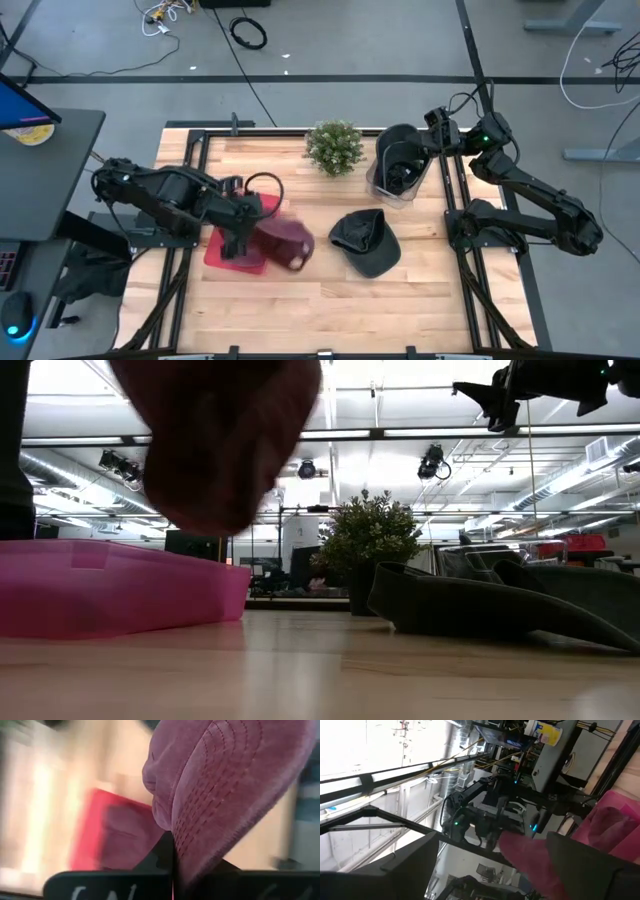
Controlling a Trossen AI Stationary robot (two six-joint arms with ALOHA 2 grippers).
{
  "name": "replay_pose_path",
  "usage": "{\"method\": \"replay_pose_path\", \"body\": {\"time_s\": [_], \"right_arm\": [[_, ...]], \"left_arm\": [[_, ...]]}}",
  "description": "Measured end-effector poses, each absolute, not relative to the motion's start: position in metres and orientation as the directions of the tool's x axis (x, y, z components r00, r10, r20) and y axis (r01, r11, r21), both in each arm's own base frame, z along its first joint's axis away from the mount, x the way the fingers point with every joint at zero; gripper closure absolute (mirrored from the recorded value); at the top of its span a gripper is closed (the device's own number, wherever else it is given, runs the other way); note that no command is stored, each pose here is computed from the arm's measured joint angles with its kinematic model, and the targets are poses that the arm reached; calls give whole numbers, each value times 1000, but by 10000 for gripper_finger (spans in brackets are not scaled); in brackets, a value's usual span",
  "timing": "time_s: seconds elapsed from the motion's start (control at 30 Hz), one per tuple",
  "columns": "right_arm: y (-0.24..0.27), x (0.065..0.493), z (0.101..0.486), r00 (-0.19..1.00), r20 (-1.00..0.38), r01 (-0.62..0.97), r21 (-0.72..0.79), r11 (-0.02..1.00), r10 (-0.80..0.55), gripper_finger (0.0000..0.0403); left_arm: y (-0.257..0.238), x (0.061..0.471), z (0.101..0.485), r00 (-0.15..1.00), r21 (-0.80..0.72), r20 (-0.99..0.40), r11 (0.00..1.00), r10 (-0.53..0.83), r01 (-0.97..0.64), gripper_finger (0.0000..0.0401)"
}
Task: Pick & Place hat
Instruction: Put the red cap into the red bin
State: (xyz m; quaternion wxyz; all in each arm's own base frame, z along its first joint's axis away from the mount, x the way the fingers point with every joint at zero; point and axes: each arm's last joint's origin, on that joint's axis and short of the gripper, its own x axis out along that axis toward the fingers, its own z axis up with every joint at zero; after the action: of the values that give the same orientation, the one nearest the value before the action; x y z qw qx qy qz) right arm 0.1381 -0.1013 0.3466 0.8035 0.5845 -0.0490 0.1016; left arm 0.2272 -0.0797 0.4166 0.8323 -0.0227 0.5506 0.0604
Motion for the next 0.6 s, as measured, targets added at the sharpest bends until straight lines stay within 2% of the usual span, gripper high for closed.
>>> {"method": "replay_pose_path", "body": {"time_s": [0.1,0.6], "right_arm": [[-102,138,346,976,192,-215,932,291,105,32],[-102,139,342,981,166,-188,940,286,100,32]], "left_arm": [[-93,219,418,366,-85,-930,990,-37,-116,390],[-143,160,432,317,-322,-909,939,-270,-123,390]]}}
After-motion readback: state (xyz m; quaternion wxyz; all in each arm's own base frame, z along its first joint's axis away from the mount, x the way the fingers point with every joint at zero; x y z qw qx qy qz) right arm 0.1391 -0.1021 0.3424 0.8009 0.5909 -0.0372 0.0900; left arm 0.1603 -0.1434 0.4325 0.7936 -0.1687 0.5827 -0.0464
